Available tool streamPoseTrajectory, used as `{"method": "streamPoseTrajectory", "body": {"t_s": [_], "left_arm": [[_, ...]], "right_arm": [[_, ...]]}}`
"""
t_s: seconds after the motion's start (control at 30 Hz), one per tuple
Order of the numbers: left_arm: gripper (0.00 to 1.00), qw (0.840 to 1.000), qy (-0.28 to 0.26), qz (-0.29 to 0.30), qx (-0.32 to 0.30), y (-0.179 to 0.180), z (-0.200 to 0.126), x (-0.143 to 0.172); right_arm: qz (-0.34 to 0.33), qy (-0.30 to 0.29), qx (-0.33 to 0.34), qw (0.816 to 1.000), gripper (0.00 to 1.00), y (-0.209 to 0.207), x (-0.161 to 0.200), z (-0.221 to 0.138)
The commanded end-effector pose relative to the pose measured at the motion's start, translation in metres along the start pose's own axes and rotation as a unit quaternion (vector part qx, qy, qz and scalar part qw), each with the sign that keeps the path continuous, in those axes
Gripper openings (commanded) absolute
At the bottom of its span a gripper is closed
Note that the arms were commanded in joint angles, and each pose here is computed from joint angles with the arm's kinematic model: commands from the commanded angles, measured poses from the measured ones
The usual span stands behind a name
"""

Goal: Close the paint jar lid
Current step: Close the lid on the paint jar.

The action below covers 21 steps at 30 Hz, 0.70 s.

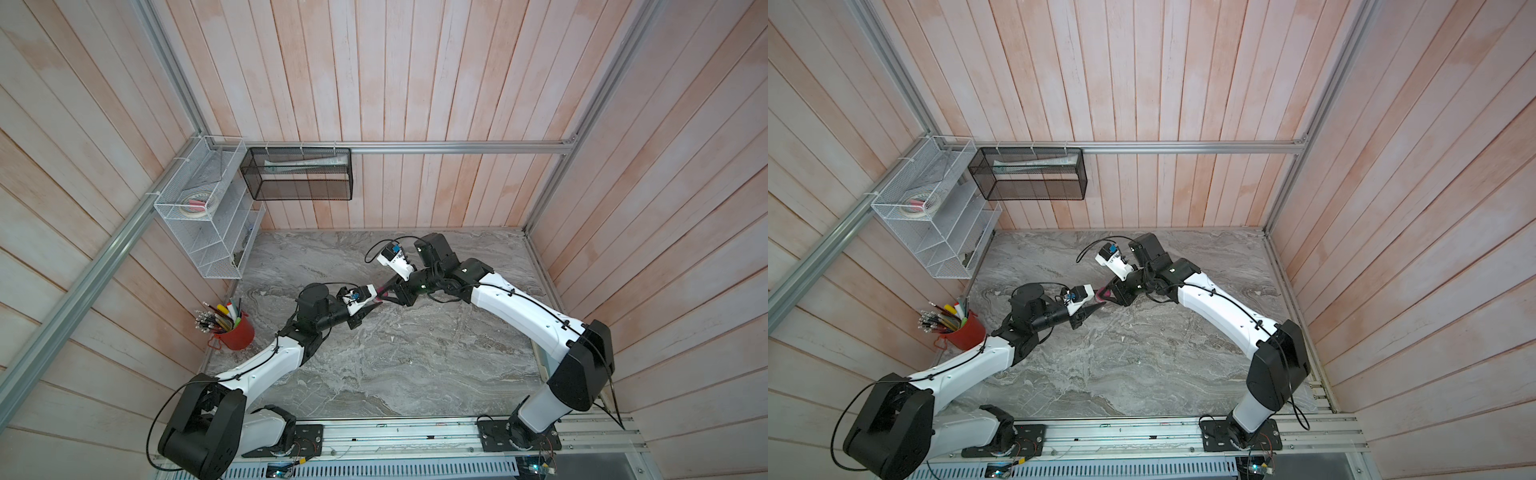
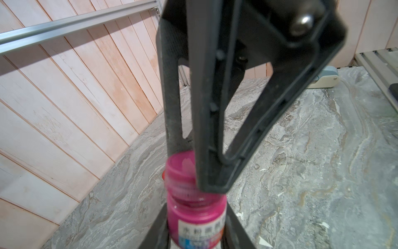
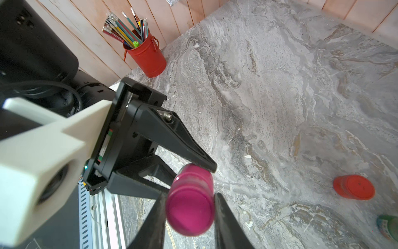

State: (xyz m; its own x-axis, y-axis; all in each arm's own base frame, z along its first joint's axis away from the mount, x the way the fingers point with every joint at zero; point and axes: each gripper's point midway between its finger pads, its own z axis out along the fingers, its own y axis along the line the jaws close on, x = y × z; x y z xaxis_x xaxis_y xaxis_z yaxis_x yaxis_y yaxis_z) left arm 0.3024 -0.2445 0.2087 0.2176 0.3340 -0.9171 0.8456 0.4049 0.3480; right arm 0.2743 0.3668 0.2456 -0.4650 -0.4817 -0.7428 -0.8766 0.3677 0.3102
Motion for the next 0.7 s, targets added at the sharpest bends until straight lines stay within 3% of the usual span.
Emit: {"method": "streamPoseTrajectory", "body": {"t_s": [0.0, 0.43, 0.67], "left_arm": [[0.37, 0.998, -0.049, 0.046, 0.007, 0.004, -0.001, -0.039], [0.37, 0.996, -0.052, 0.065, 0.039, -0.007, -0.005, -0.044], [0.36, 0.996, -0.052, 0.068, 0.026, -0.002, -0.008, -0.045]], "right_arm": [[-0.010, 0.037, -0.041, 0.998, 0.31, 0.022, 0.015, 0.014], [-0.023, 0.104, -0.058, 0.993, 0.31, 0.031, 0.042, 0.041], [-0.026, 0.096, -0.039, 0.994, 0.30, 0.025, 0.044, 0.037]]}}
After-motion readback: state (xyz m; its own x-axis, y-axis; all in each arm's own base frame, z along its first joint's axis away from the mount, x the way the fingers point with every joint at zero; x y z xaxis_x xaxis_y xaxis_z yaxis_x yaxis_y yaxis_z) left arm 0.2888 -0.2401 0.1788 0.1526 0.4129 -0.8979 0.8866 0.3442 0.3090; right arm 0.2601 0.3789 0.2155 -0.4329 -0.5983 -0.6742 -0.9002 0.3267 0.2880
